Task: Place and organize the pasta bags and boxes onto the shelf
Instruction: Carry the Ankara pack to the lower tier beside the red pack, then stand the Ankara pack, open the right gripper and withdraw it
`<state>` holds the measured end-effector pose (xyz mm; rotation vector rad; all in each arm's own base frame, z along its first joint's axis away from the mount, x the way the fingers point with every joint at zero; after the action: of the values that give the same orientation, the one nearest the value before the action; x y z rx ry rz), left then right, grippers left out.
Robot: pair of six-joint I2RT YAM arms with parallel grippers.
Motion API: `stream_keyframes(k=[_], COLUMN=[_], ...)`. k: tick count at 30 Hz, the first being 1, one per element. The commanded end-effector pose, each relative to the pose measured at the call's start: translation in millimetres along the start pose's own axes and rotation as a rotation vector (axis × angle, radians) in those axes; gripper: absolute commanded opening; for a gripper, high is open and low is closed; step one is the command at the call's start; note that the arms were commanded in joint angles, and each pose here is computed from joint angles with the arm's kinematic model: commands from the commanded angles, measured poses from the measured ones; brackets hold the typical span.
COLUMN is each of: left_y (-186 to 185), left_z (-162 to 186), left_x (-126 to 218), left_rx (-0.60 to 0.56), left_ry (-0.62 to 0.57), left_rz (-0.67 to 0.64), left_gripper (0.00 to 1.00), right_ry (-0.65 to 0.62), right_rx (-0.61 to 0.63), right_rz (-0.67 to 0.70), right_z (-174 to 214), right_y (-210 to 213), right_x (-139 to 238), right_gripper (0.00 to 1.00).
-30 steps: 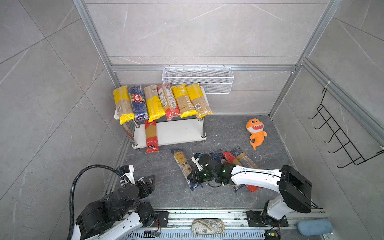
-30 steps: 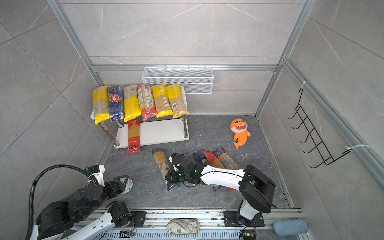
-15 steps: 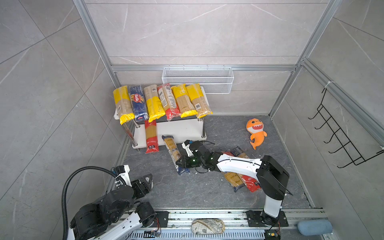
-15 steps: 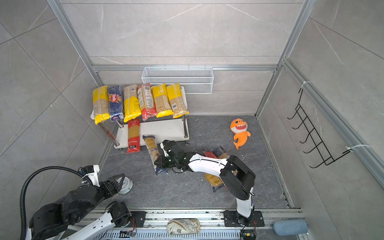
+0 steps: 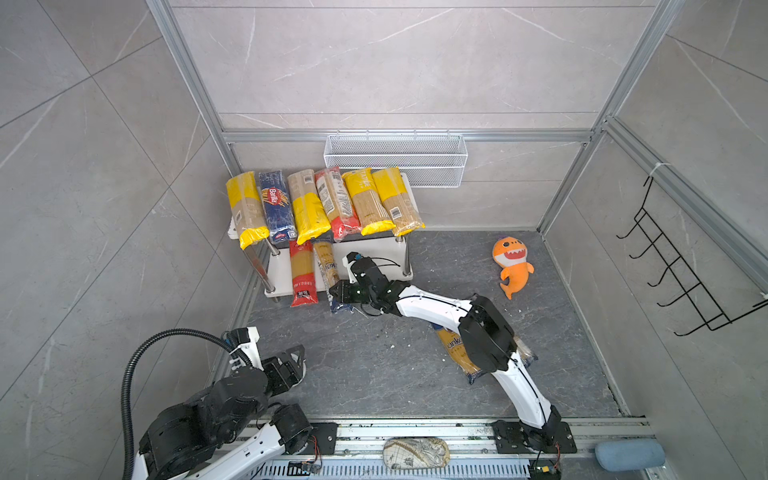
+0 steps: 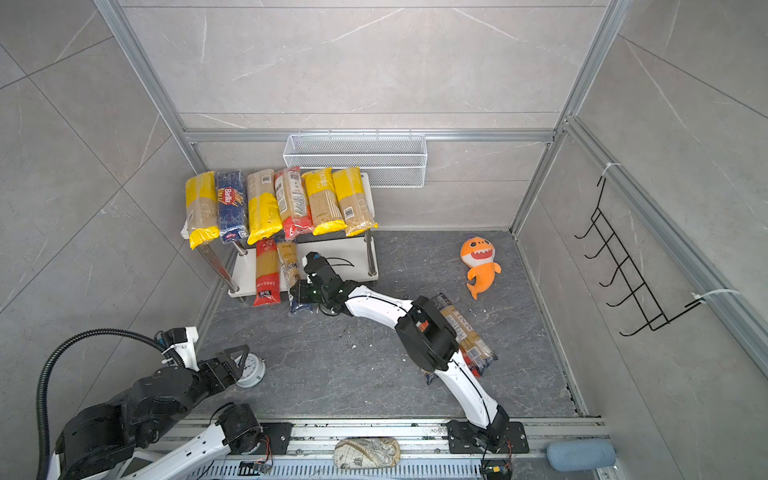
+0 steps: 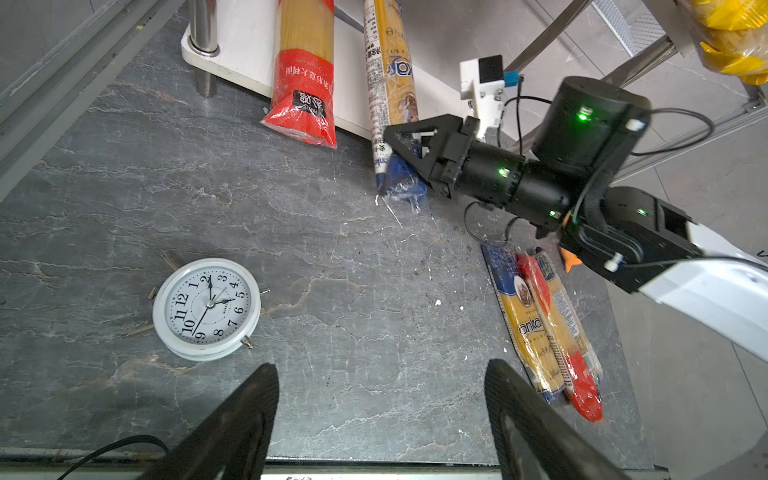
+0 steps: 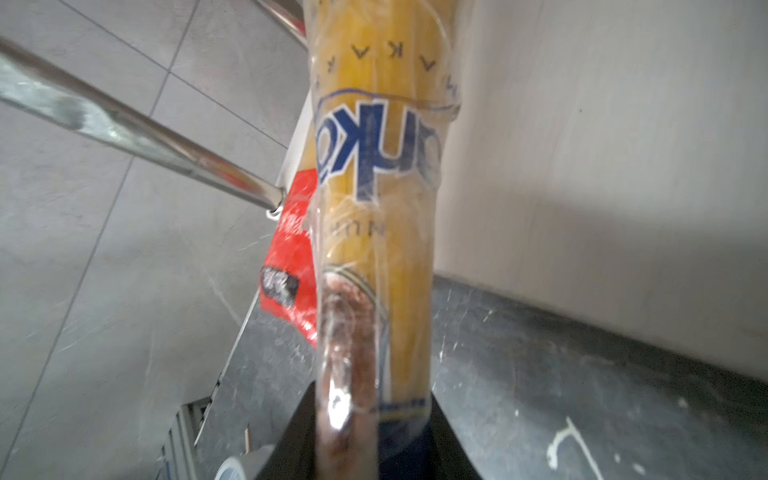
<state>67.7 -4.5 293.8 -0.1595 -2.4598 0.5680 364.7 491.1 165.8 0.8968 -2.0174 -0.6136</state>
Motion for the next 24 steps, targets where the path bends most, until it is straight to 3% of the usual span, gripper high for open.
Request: stream_keyframes(k=[1, 6, 15, 20, 24], left_y=[0.2, 7.1, 19.4, 19.1, 18.9], left_z=[-7.1, -7.0, -7.0, -8.2, -9.3], left_x=[4.7, 11.0, 19.2, 20.7, 21.8], left_rx=[-0.026, -0.012, 0.006, 0.0, -0.001], left_ry=[-0.021, -0.022, -0.047, -0.047, -0.05], left_rz=[-0.019, -0.024, -0.037, -0.035, -0.033], left_gripper=[0.8, 0.8, 0.8, 0.8, 0.8], right_ry=[-0.164, -0.14, -0.158, -0.154, -0.152], right_rx=[0.067, 0.076, 0.051, 0.041, 0.05], right_rz=[-0.096, -0.081, -0.021, -0.003, 0.001], right_z=[-44.5, -50.9, -51.2, -48.0, -49.0], right_y=[40.8, 43.5, 32.0, 26.2, 28.3], right_x=[2.0, -22.9, -36.7, -40.5, -37.6], right_gripper=[0.0, 0.01, 0.16, 0.53, 0.62])
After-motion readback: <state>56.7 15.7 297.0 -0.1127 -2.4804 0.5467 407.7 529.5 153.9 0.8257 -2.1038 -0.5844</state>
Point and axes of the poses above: each gripper's point midway between its finger pads, its own x axis back along the fingers, its own y axis along the line the jaws close on, z = x × y, the point moved 7 cm from there along x, back along the fingers, and after that the axes turned 6 degrees about -x, right-handed, at the moved point
